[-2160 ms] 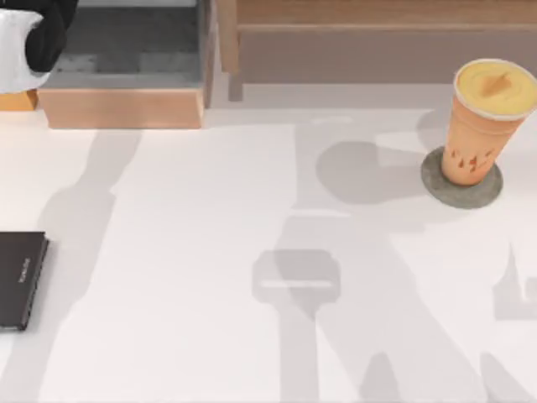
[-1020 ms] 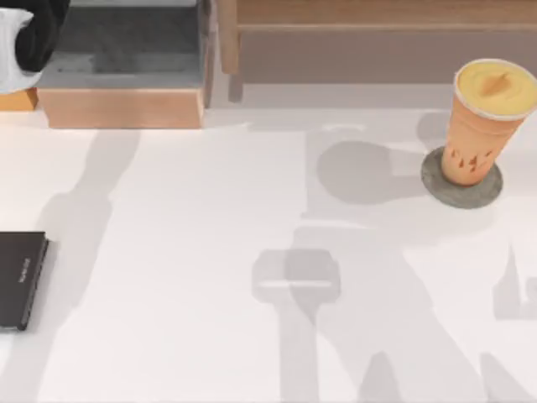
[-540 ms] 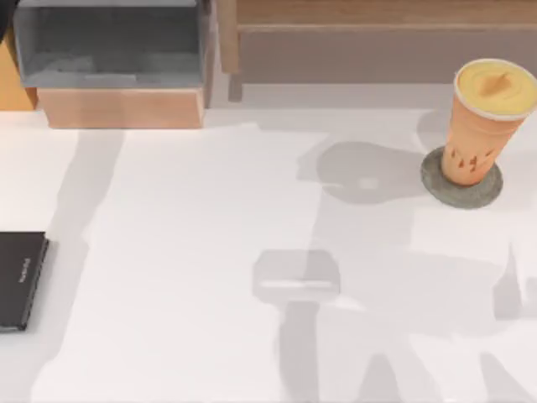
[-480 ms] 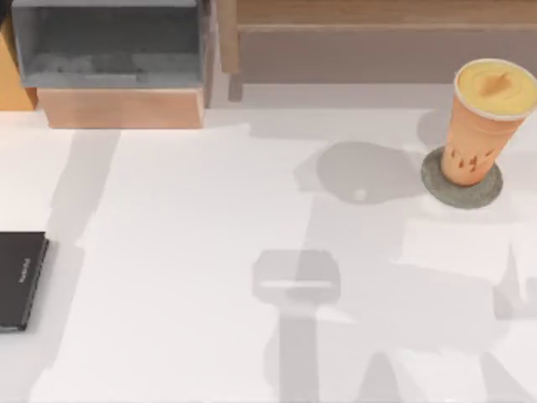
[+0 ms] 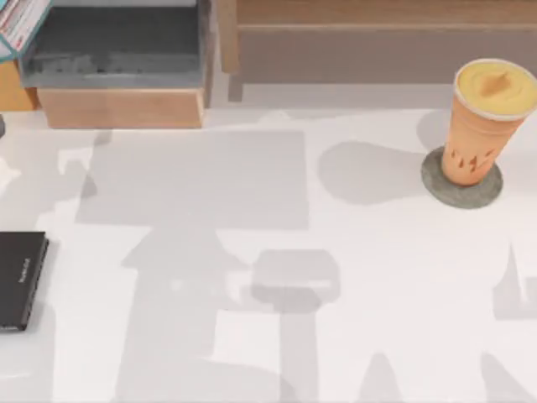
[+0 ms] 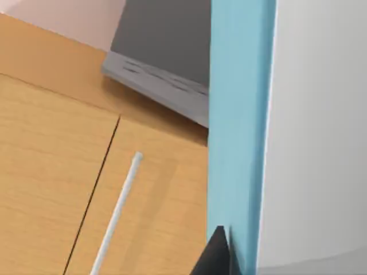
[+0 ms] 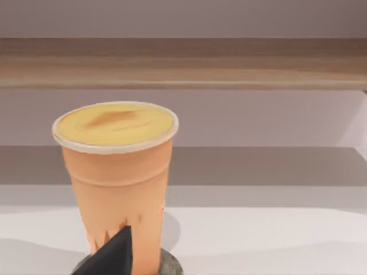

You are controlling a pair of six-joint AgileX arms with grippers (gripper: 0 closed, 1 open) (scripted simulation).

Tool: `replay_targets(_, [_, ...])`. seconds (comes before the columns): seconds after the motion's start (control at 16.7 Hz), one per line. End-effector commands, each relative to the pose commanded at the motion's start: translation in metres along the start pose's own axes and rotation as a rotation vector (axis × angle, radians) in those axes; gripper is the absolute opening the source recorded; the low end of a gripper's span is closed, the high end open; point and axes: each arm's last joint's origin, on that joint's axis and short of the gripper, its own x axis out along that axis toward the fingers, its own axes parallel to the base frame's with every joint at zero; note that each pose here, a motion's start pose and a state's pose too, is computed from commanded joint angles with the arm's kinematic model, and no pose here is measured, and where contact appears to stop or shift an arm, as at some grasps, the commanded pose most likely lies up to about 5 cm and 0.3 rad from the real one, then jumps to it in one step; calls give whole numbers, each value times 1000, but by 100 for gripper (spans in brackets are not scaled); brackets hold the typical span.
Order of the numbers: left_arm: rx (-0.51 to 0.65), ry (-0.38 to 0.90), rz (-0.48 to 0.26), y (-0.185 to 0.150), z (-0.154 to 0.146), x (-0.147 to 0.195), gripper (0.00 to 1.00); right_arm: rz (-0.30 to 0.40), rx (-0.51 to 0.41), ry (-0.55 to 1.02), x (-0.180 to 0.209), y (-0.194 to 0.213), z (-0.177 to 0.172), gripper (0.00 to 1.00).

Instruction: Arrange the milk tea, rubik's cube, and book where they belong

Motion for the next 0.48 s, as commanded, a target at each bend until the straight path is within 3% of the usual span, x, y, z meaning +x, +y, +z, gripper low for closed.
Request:
replay_targets(0.24, [262, 104, -209, -54, -50, -55, 0, 0, 0, 0, 0, 0, 0, 100])
replay_targets(0.48, [343, 145, -370, -97, -73, -102, 0, 0, 0, 0, 0, 0, 0, 100])
